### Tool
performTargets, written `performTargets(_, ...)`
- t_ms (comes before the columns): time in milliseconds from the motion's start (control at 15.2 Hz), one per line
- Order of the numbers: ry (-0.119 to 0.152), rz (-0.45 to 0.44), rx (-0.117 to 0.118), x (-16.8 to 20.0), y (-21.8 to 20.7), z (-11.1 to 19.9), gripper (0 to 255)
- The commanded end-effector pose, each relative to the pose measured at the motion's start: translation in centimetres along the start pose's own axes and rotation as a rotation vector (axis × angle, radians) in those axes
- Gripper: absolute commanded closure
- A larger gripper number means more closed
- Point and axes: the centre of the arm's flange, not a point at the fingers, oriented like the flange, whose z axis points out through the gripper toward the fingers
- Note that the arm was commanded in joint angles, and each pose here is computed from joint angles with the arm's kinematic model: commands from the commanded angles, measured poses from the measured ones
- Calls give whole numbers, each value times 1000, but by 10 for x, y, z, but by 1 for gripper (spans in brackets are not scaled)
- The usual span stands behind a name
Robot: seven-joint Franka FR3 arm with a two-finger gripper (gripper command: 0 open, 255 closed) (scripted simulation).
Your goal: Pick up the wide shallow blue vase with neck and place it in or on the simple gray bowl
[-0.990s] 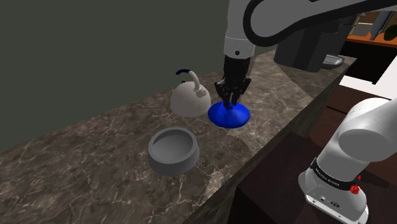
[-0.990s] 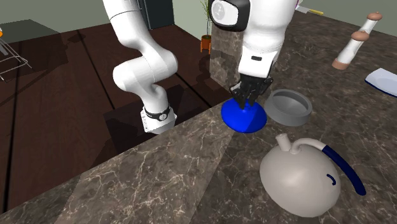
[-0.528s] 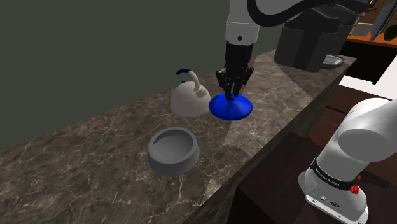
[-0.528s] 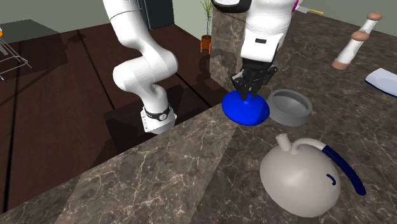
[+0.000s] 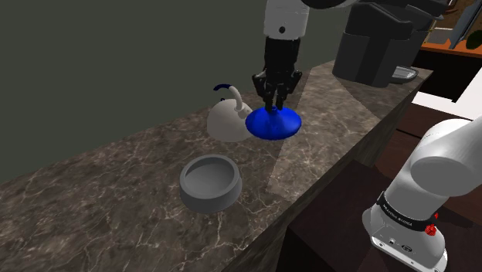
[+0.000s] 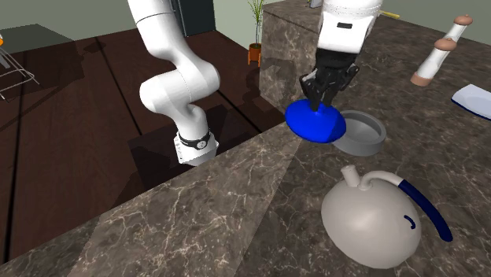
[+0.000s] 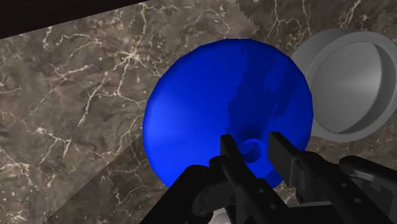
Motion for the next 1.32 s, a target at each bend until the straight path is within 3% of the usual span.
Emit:
performTargets(0, 0, 1, 0, -1, -22, -7, 255)
performTargets(924, 0, 1, 0, -12, -205, -33, 255)
performTargets(1254, 0, 1, 0, -11, -203, -7, 255)
